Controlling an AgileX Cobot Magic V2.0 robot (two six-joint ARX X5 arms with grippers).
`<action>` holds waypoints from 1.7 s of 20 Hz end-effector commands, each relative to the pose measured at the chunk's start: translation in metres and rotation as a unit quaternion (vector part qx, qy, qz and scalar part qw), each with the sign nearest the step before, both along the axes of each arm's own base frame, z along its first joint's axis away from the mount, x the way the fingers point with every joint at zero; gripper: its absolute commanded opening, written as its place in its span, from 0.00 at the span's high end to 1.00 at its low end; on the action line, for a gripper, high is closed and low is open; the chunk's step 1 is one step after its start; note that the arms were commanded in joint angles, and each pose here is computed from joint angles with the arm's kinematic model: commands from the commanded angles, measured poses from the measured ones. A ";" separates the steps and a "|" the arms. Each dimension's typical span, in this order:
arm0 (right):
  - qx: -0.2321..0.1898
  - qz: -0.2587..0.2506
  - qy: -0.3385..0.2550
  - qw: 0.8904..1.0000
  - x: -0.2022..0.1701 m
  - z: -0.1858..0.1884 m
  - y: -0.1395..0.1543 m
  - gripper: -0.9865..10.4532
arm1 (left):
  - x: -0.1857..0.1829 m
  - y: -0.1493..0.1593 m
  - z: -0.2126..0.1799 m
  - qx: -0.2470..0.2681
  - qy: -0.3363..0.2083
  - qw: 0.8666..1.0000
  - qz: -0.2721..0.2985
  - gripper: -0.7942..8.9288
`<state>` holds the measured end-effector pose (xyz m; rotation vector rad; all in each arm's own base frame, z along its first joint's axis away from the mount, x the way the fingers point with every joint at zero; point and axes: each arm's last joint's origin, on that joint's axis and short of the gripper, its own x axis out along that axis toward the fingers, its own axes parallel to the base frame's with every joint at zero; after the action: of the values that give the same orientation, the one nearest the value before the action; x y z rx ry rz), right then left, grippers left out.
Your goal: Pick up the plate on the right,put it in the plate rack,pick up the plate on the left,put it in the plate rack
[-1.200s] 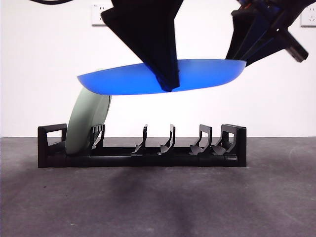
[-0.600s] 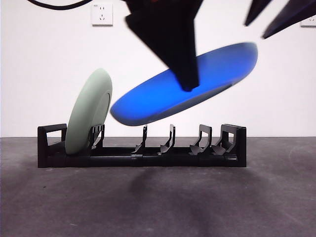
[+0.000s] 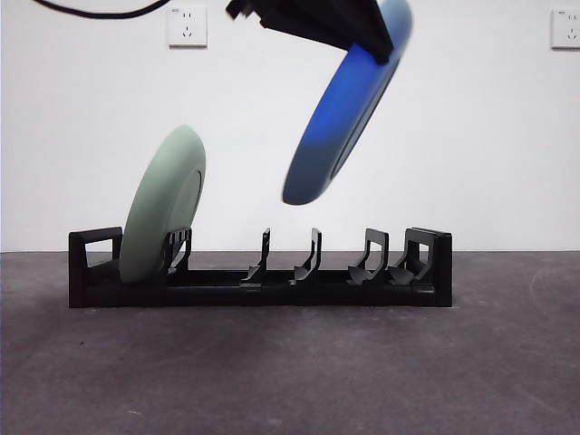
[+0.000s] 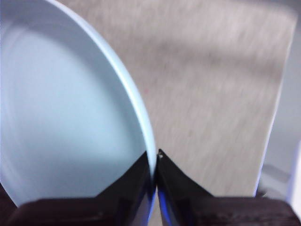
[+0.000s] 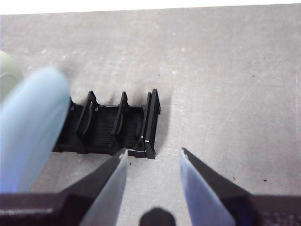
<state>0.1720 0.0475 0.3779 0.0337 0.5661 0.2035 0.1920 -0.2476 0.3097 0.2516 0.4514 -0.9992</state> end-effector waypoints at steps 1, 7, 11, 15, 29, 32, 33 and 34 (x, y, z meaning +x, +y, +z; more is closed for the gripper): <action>-0.001 -0.002 -0.002 1.000 0.000 0.000 0.000 0.75 | 0.024 0.017 0.008 -0.091 0.051 0.994 0.010 0.93; -0.001 -0.001 0.004 1.000 -0.001 -0.001 0.000 0.75 | 0.066 0.054 0.029 -0.238 0.062 0.968 0.037 0.93; -0.001 -0.001 0.004 1.000 -0.001 -0.001 0.000 0.75 | 0.076 0.051 0.026 -0.261 0.056 0.963 0.044 0.93; -0.001 0.000 0.005 1.000 -0.001 -0.001 0.000 0.75 | 0.093 0.046 0.007 -0.252 0.064 0.963 0.076 0.93; -0.008 0.000 0.028 1.000 -0.003 -0.005 -0.001 0.75 | 0.116 0.043 -0.040 -0.177 0.101 0.974 0.103 0.93; -0.008 -0.001 0.028 1.000 -0.003 -0.005 -0.001 0.75 | 0.114 0.043 -0.045 -0.155 0.105 0.977 0.099 0.93; -0.008 -0.001 0.028 1.000 -0.003 -0.005 -0.001 0.75 | 0.114 0.041 -0.046 -0.153 0.107 0.978 0.097 0.93; -0.008 0.000 0.028 1.000 -0.003 -0.005 -0.001 0.75 | 0.114 0.040 -0.047 -0.152 0.109 0.978 0.097 0.93</action>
<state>0.1689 0.0467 0.3732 0.0242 0.6238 0.1996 0.3059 -0.2046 0.2678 -0.2024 0.5066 -0.8831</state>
